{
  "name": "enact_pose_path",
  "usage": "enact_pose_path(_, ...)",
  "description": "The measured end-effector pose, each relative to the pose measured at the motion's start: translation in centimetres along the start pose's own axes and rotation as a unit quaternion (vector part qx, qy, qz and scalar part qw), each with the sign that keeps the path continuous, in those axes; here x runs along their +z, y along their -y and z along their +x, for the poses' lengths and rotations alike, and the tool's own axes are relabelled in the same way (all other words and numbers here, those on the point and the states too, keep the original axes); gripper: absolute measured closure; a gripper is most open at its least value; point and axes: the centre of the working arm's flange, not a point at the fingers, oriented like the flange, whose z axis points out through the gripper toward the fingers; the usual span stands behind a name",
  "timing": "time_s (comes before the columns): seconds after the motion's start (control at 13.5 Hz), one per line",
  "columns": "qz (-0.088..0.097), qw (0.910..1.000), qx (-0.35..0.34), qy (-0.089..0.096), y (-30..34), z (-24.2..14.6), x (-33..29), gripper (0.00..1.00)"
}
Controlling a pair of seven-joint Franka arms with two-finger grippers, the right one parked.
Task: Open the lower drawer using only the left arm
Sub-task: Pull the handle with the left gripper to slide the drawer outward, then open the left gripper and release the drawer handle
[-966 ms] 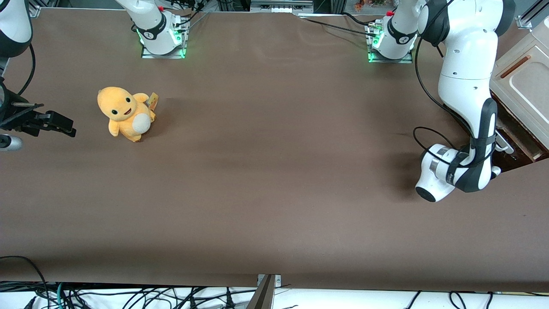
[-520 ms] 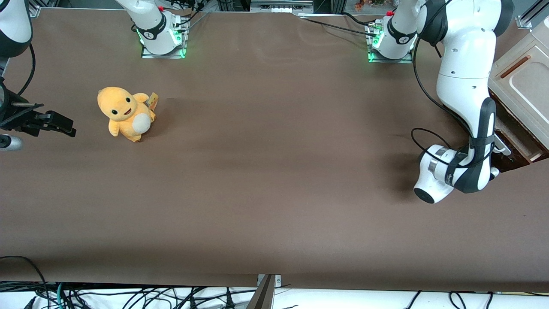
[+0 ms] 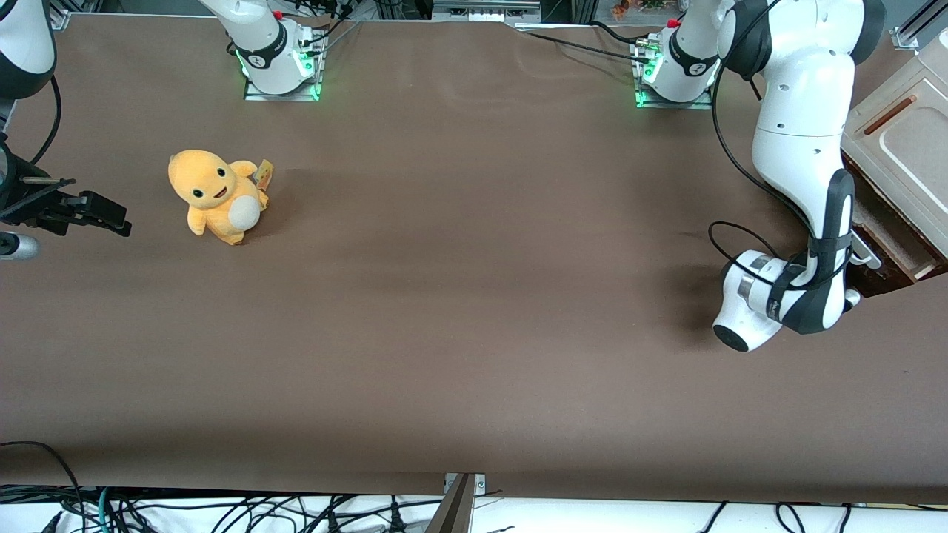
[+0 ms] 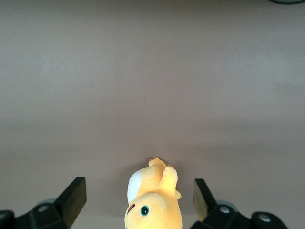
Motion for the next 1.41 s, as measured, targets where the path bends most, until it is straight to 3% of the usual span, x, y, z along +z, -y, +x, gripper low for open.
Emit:
enact_pose_path(0.37, -0.018, 0.9998, -0.002, 0.012, 0.5, 0.3, -0.7, 0.81)
enact_pose_path(1.11, -0.027, 0.9996, -0.007, 0.001, 0.4, 0.1, -2.2, 0.85)
enact_pose_path(1.26, -0.049, 0.9987, -0.012, -0.012, 0.7, 0.1, -3.9, 0.67)
enact_pose_path(1.41, -0.079, 0.9968, -0.013, -0.007, 1.3, -0.4, -6.0, 0.44)
